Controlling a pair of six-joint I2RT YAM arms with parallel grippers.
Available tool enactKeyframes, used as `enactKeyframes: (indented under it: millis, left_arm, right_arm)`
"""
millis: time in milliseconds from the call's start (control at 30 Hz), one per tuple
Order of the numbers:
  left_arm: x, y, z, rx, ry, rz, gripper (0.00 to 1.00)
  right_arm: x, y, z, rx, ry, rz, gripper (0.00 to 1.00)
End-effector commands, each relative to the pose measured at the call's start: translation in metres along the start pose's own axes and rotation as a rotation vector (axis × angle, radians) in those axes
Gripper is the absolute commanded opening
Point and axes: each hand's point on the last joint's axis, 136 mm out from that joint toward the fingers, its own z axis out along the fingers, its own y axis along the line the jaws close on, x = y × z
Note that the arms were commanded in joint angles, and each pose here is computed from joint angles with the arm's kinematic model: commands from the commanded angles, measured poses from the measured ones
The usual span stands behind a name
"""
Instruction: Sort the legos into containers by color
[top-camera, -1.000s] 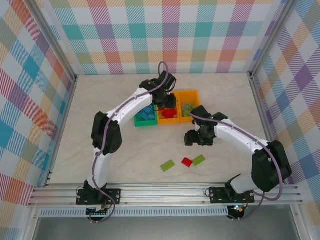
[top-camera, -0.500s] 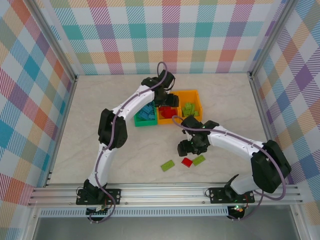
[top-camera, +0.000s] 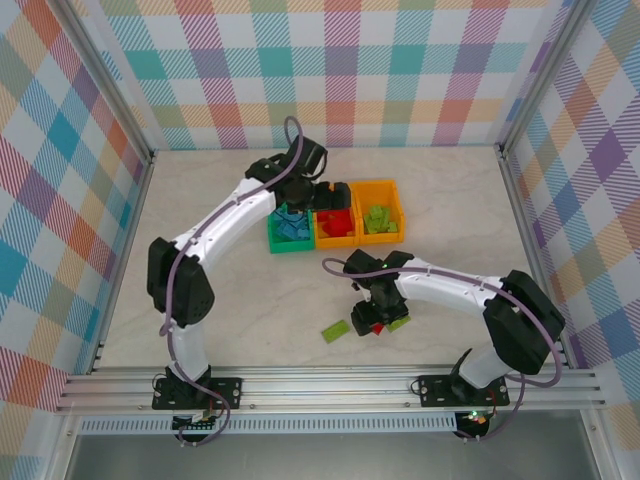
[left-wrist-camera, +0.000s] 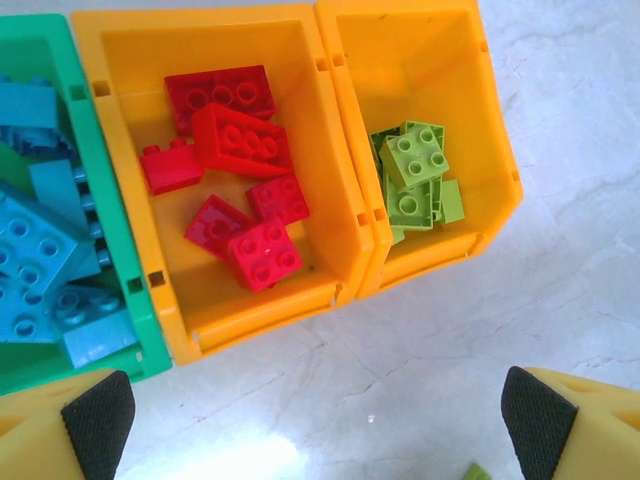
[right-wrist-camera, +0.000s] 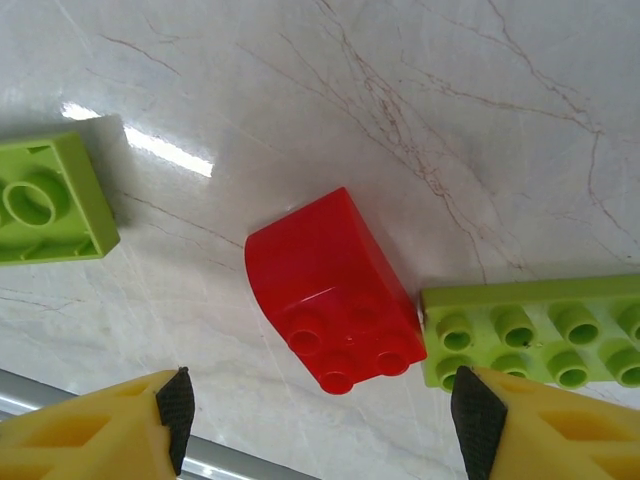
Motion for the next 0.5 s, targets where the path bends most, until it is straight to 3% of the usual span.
enactKeyframes:
  millis: [0, 467]
  left_arm:
    - [0.003, 0.015, -0.006, -0.01, -0.018, -0.049, 0.98]
    - [0.022, 0.068, -0.031, -0.063, -0.046, -0.152, 1.0]
  right_arm:
    - [-0.002, 0.001, 0.001, 0.032, 0.027, -0.049, 0.71]
    - [-0.005, 0.008, 0.019, 0.054, 0.098, -0.108, 0.57]
